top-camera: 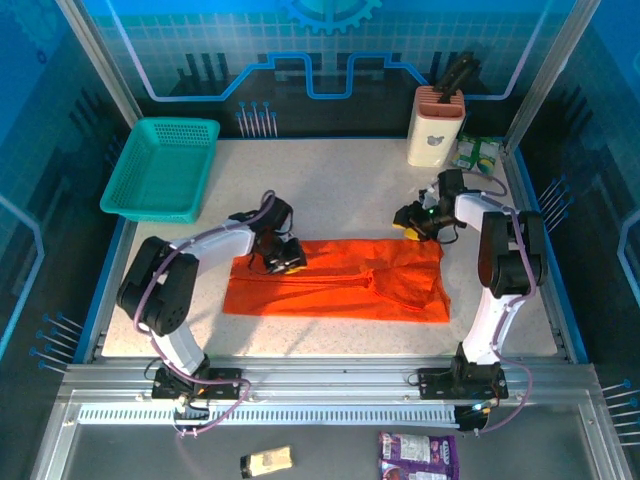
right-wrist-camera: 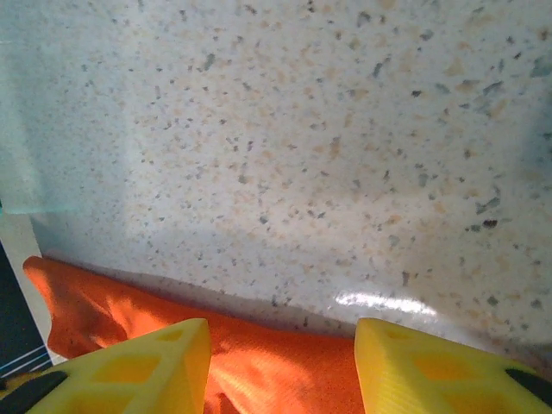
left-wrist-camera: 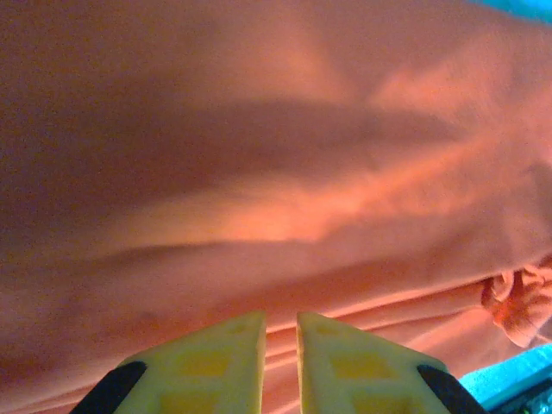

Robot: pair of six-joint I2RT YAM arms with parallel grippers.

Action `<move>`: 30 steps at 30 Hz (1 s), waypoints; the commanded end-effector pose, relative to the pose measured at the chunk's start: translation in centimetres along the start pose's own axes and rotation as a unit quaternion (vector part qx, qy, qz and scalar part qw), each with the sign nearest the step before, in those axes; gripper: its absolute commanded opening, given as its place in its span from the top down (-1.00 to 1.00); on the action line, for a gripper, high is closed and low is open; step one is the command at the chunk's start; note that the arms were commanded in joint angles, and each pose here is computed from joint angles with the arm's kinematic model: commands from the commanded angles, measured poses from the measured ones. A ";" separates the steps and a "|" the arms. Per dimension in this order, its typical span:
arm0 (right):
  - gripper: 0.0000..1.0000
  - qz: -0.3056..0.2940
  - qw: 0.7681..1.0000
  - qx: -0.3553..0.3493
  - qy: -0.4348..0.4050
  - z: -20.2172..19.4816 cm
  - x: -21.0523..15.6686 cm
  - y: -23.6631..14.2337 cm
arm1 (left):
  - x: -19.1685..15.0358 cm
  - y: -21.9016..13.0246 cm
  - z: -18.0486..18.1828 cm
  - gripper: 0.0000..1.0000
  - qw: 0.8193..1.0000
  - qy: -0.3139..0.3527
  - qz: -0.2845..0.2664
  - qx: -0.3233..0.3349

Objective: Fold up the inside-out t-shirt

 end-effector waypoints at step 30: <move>-0.04 0.076 0.992 -0.025 0.102 -2.0 -15.1 -3.0 | 3.1 -1.5 10.3 0.66 0.989 -0.142 -0.037 0.038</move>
Point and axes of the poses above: each hand's point on the last joint's axis, 136 mm out from that joint toward the fingers, its own y axis out along the fingers, its own z axis along the line the jaws close on, x = y × z, the point moved 2 cm from there along -y, back along the fingers, and after that the axes turned 10 degrees about -y, right-handed, at the moved point
